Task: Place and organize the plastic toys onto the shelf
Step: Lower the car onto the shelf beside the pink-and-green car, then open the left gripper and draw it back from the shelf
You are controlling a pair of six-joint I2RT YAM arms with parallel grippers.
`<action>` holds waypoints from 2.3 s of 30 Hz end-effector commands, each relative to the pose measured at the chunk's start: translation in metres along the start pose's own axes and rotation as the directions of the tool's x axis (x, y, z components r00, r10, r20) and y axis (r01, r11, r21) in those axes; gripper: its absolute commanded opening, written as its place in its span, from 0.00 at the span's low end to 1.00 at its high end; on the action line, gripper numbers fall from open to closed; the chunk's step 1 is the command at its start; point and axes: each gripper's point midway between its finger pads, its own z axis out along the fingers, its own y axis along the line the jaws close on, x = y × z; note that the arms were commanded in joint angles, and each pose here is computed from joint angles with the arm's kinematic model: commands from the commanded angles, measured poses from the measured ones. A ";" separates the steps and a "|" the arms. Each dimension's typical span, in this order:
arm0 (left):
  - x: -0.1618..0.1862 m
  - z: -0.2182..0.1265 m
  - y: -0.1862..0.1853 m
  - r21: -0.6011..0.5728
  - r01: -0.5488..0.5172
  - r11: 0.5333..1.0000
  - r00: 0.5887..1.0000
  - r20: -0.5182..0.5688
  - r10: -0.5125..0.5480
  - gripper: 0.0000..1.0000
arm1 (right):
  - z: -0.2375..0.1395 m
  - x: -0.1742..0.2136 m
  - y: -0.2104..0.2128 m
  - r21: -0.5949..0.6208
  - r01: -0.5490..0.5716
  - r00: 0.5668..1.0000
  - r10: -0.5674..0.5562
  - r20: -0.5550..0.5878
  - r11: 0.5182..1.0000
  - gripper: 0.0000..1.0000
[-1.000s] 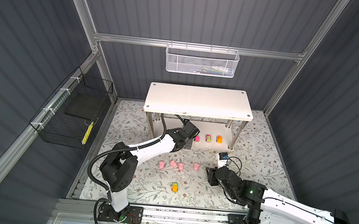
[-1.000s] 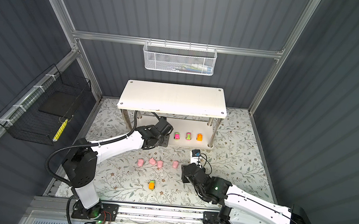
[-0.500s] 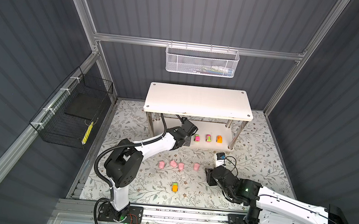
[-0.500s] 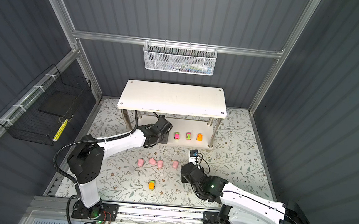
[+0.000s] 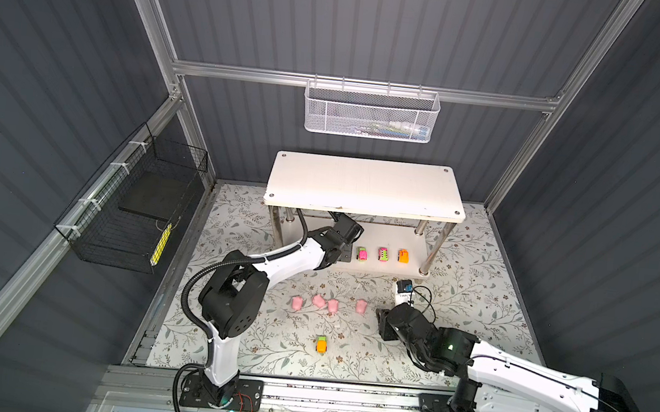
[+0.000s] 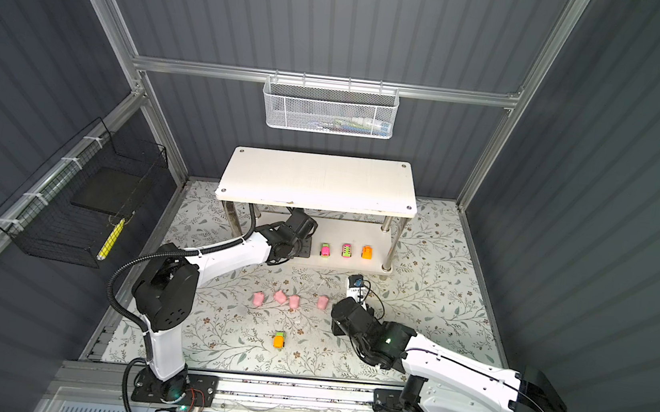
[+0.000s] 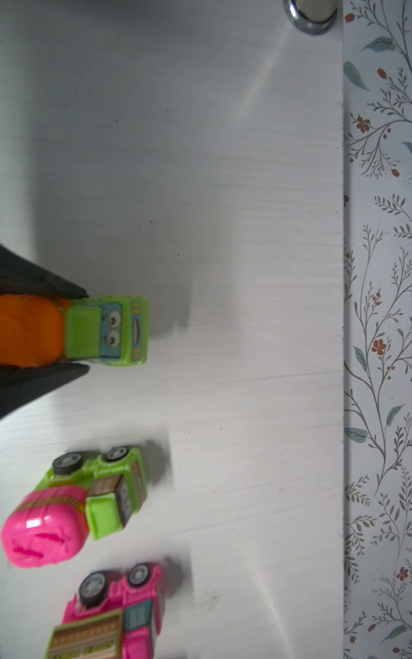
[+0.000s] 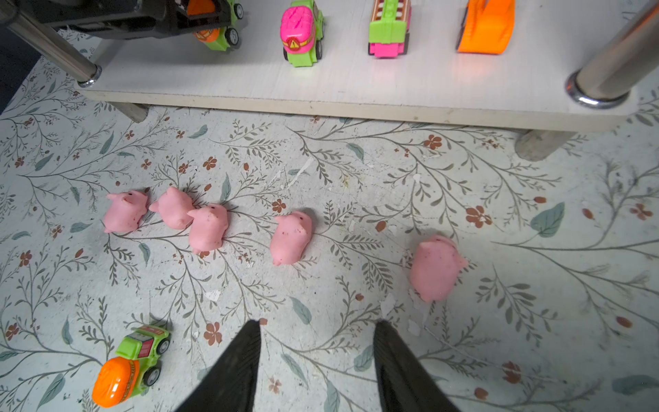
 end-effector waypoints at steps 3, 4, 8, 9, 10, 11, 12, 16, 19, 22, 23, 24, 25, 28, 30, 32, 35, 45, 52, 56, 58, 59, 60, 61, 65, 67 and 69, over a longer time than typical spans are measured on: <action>-0.005 0.005 -0.002 0.002 0.018 1.000 1.000 -0.016 -0.017 0.23 | 0.002 -0.005 0.005 -0.015 -0.003 1.000 0.003 0.004 1.000 0.54; -0.005 0.005 -0.002 0.001 0.016 1.000 1.000 -0.017 -0.016 0.23 | 0.002 -0.005 0.006 -0.015 -0.002 1.000 0.002 0.003 1.000 0.54; -0.004 0.008 -0.001 -0.005 0.009 1.000 0.999 -0.036 -0.009 0.23 | 0.003 -0.005 0.006 -0.018 -0.003 1.000 0.003 0.000 1.000 0.54; -0.003 0.010 -0.001 -0.009 0.009 1.000 0.999 -0.041 -0.009 0.23 | 0.004 -0.005 0.006 -0.018 -0.004 1.000 0.004 0.000 1.000 0.54; -0.003 0.010 -0.001 -0.008 0.008 1.000 0.999 -0.042 -0.008 0.23 | 0.004 -0.004 0.006 -0.017 -0.003 1.000 0.003 -0.001 1.000 0.54; -0.002 0.010 -0.001 -0.010 0.009 1.000 0.999 -0.046 -0.010 0.23 | 0.004 -0.004 0.006 -0.018 -0.003 1.000 0.003 -0.001 1.000 0.54; -0.001 0.011 -0.001 -0.009 0.010 1.000 0.999 -0.051 -0.010 0.23 | 0.004 -0.004 0.005 -0.017 -0.004 1.000 0.004 -0.002 1.000 0.54; 0.000 0.013 0.001 -0.016 0.012 1.000 0.998 -0.064 -0.013 0.24 | 0.005 -0.003 0.005 -0.015 -0.005 1.000 0.005 -0.005 1.000 0.54; 0.000 0.013 0.003 -0.020 0.019 1.000 0.998 -0.066 -0.020 0.24 | 0.005 -0.002 0.004 -0.014 -0.007 1.000 0.007 -0.007 1.000 0.54; -0.001 0.013 0.004 -0.021 0.020 1.000 0.997 -0.068 -0.021 0.27 | 0.005 -0.003 0.004 -0.017 -0.009 1.000 0.009 -0.005 1.000 0.54; 0.000 0.014 0.004 -0.023 0.020 1.000 0.997 -0.071 -0.022 0.28 | 0.006 -0.002 0.004 -0.015 -0.008 1.000 0.008 -0.006 1.000 0.54; -0.001 0.014 0.005 -0.024 0.021 0.999 0.997 -0.071 -0.023 0.30 | 0.006 -0.003 0.004 -0.016 -0.009 1.000 0.009 -0.006 1.000 0.54; -0.001 0.014 0.005 -0.025 0.021 0.999 0.997 -0.073 -0.023 0.30 | 0.006 -0.002 0.004 -0.016 -0.008 1.000 0.008 -0.006 1.000 0.54; 0.000 0.016 0.005 -0.024 0.025 0.999 0.997 -0.076 -0.027 0.32 | 0.007 -0.002 0.004 -0.017 -0.009 1.000 0.009 -0.008 1.000 0.54; -0.001 0.016 0.005 -0.021 0.026 0.999 0.997 -0.076 -0.027 0.34 | 0.007 -0.001 0.005 -0.019 -0.010 1.000 0.010 -0.010 1.000 0.54; -0.002 0.016 0.004 -0.021 0.026 0.999 0.997 -0.074 -0.028 0.35 | 0.008 -0.002 0.005 -0.020 -0.009 1.000 0.009 -0.009 1.000 0.54; -0.003 0.016 0.004 -0.019 0.029 0.999 0.997 -0.071 -0.030 0.37 | 0.009 -0.001 0.006 -0.022 -0.009 1.000 0.008 -0.014 1.000 0.54; -0.013 -0.001 0.002 0.015 0.053 0.998 0.998 -0.040 -0.053 0.51 | 0.010 0.001 0.004 -0.017 -0.013 1.000 0.013 -0.016 1.000 0.54; -0.010 -0.017 0.002 0.063 0.093 0.994 0.995 -0.029 -0.091 0.62 | 0.010 0.000 0.004 -0.021 -0.018 1.000 0.018 -0.013 1.000 0.54; 0.003 -0.021 0.006 0.079 0.107 0.991 0.994 -0.043 -0.104 0.64 | 0.010 -0.002 0.006 -0.023 -0.016 1.000 0.016 -0.012 1.000 0.54; 0.008 -0.025 0.006 0.093 0.118 0.989 0.992 -0.049 -0.114 0.65 | 0.011 -0.002 0.007 -0.022 -0.013 1.000 0.013 -0.013 1.000 0.54; 0.010 -0.027 0.006 0.096 0.118 0.988 0.992 -0.045 -0.114 0.66 | 0.011 -0.003 0.007 -0.022 -0.012 1.000 0.012 -0.013 1.000 0.54; 0.012 -0.029 0.008 0.094 0.117 0.989 0.993 -0.042 -0.113 0.66 | 0.011 -0.002 0.007 -0.020 -0.011 1.000 0.011 -0.014 1.000 0.54; 0.015 -0.032 0.009 0.092 0.115 0.989 0.993 -0.040 -0.112 0.66 | 0.011 -0.003 0.007 -0.020 -0.013 1.000 0.013 -0.013 1.000 0.54; 0.026 -0.038 0.016 0.088 0.115 0.989 0.993 -0.048 -0.112 0.67 | 0.011 -0.003 0.007 -0.022 -0.016 1.000 0.016 -0.015 1.000 0.54; 0.031 -0.043 0.019 0.090 0.115 0.989 0.993 -0.048 -0.111 0.67 | 0.012 -0.002 0.008 -0.025 -0.016 1.000 0.015 -0.018 1.000 0.54; 0.035 -0.049 0.020 0.094 0.114 0.989 0.993 -0.047 -0.110 0.68 | 0.011 -0.003 0.008 -0.025 -0.018 1.000 0.018 -0.019 1.000 0.54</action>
